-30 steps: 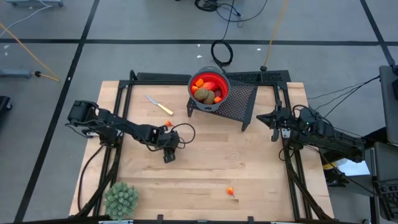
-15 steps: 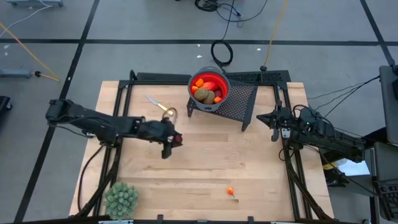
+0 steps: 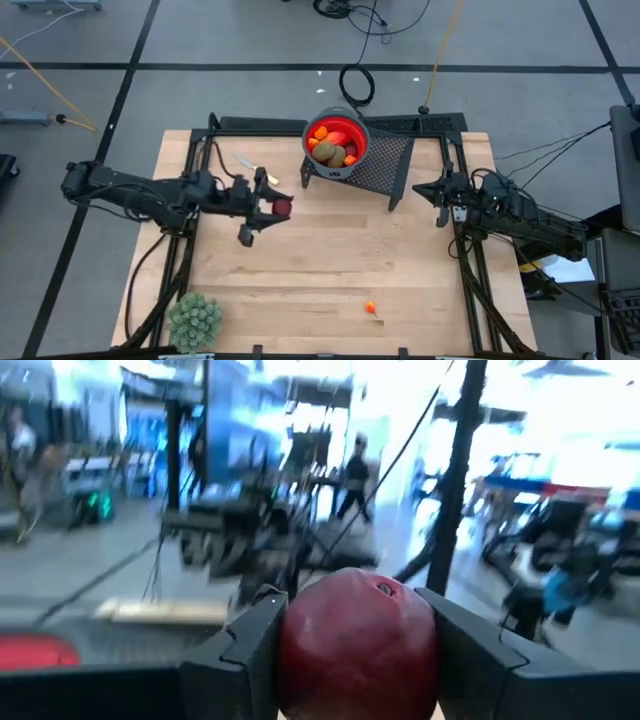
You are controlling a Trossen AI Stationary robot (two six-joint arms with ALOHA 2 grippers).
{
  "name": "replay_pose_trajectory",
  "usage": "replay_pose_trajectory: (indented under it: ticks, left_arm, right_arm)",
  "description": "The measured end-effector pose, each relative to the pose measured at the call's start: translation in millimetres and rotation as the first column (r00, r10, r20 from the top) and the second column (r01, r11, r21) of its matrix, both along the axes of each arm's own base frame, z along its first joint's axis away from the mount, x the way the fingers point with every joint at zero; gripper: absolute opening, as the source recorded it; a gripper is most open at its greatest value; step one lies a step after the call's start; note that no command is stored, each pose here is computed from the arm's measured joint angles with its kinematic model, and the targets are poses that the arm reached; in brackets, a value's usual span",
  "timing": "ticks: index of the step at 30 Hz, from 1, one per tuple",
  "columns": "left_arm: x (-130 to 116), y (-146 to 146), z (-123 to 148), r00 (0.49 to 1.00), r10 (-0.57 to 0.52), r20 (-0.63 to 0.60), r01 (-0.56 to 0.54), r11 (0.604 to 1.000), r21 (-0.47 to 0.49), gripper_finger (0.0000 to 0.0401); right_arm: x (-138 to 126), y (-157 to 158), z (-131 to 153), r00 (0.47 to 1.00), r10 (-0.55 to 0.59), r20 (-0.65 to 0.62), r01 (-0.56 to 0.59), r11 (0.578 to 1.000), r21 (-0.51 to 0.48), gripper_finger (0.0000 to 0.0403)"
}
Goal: Pick & Place Fruit
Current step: Put the pomegranate into the strainer bowl on the shelf
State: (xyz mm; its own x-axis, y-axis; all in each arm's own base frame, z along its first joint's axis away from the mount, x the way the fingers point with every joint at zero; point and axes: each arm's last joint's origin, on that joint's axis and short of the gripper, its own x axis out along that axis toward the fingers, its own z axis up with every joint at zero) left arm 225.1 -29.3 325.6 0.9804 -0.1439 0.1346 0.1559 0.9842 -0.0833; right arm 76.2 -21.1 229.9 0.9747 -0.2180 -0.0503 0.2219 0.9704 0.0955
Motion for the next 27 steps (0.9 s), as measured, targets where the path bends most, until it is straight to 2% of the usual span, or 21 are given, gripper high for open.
replay_pose_trajectory:
  ticks: [4, 10, 15, 18, 21, 24, 27]
  left_arm:
    - [-2, -1, 11, 0.993, -0.037, 0.112, 0.037, 0.999, -0.001, 0.0187]
    - [-6, -1, 22, 0.971, -0.038, 0.236, 0.041, 0.999, -0.010, 0.0186]
    - [-8, 1, 27, 0.958, -0.011, 0.287, 0.024, 0.999, -0.042, 0.0191]
    - [-8, 3, 29, 0.953, 0.046, 0.299, -0.009, 0.992, -0.124, 0.0186]
    - [-10, 5, 32, 0.944, 0.120, 0.307, -0.039, 0.966, -0.256, 0.0182]
    - [-10, 8, 32, 0.936, 0.205, 0.288, -0.079, 0.916, -0.394, 0.0184]
    - [-10, 11, 31, 0.923, 0.281, 0.262, -0.111, 0.848, -0.518, 0.0193]
  right_arm:
    - [0, 0, 0, 1.000, 0.000, 0.000, 0.000, 1.000, -0.001, 0.0001]
    - [0, 0, 0, 1.000, 0.000, -0.001, 0.000, 1.000, -0.006, 0.0002]
    - [0, 0, 0, 1.000, 0.000, 0.000, 0.000, 1.000, -0.001, 0.0001]
    - [0, 0, 0, 1.000, 0.000, 0.000, 0.000, 1.000, 0.000, 0.0001]
    - [0, 0, 0, 1.000, 0.000, 0.000, 0.000, 1.000, 0.001, 0.0001]
    - [0, 0, 0, 1.000, 0.000, -0.001, 0.000, 1.000, 0.000, 0.0001]
    - [0, 0, -1, 1.000, 0.000, -0.008, 0.000, 1.000, -0.006, 0.0002]
